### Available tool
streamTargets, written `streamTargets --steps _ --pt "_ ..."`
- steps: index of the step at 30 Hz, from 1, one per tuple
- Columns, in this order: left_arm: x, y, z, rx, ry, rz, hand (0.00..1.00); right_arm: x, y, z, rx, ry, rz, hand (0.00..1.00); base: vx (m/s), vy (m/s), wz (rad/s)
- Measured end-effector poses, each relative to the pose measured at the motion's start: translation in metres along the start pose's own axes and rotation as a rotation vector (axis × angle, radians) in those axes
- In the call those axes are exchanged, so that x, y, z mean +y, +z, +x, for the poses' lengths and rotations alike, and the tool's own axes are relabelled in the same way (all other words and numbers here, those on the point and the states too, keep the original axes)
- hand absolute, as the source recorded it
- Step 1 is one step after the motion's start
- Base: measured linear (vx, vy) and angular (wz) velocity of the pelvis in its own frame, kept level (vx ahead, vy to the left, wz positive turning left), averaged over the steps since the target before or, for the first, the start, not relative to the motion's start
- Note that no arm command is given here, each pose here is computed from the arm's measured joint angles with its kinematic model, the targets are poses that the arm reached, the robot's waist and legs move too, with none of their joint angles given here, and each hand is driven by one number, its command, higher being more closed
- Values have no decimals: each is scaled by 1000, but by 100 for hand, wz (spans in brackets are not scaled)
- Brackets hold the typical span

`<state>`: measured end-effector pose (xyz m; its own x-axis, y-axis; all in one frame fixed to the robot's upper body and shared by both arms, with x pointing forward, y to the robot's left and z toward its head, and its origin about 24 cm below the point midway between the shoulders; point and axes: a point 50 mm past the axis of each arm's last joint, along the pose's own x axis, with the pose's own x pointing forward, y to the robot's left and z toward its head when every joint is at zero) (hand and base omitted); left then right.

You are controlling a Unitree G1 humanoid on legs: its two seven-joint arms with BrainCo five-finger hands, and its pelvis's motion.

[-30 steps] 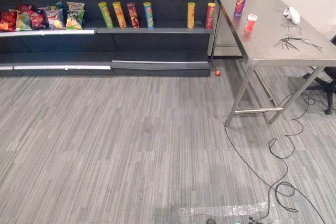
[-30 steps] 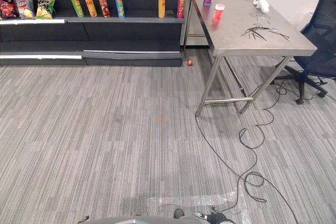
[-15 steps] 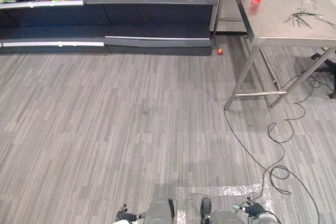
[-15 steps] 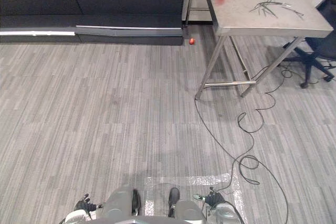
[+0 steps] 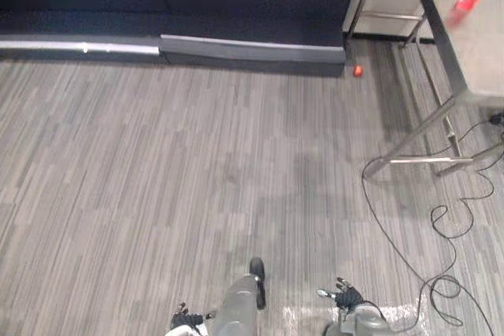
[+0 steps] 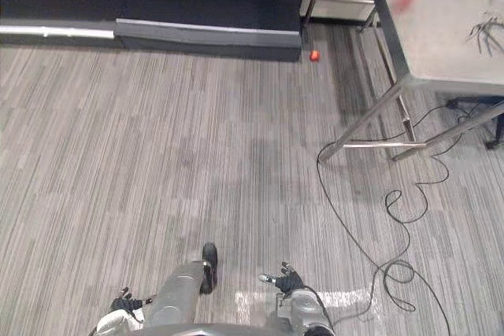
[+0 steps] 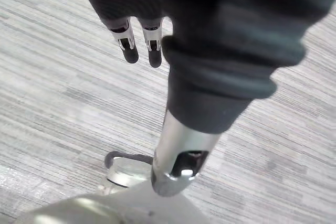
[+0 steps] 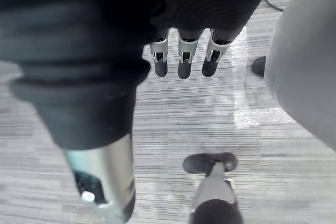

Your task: Put the gum and the chips on the shelf.

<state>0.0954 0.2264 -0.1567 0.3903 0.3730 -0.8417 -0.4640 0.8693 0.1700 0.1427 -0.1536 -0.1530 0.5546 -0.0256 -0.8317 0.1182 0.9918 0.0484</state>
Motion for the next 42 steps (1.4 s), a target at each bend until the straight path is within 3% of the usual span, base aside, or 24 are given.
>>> streamTargets --steps 3,10,15,18,25,36,42 --pt "3 5 2 -16 -8 51 0 -3 7 1 -26 -1 -8 0 411 230 9" --pt "-17 6 0 -10 -52 11 0 -13 25 1 -114 -19 25 0 347 59 12" --pt "-28 2 -1 12 -98 -2 0 -35 10 -4 -75 -87 108 0 437 -93 56" --pt "-20 -12 -3 56 -79 -45 0 -34 9 -5 -83 -89 119 0 638 -208 67" --pt "-40 -17 -9 67 -130 -157 0 -48 11 -6 -65 -100 51 0 769 -263 -11" --pt "-34 6 -7 -47 -138 -251 0 -33 -12 -10 8 -52 20 0 567 102 -58" --pt "-9 2 -3 -31 -68 -259 0 -8 -33 -12 77 10 68 0 556 332 -62"
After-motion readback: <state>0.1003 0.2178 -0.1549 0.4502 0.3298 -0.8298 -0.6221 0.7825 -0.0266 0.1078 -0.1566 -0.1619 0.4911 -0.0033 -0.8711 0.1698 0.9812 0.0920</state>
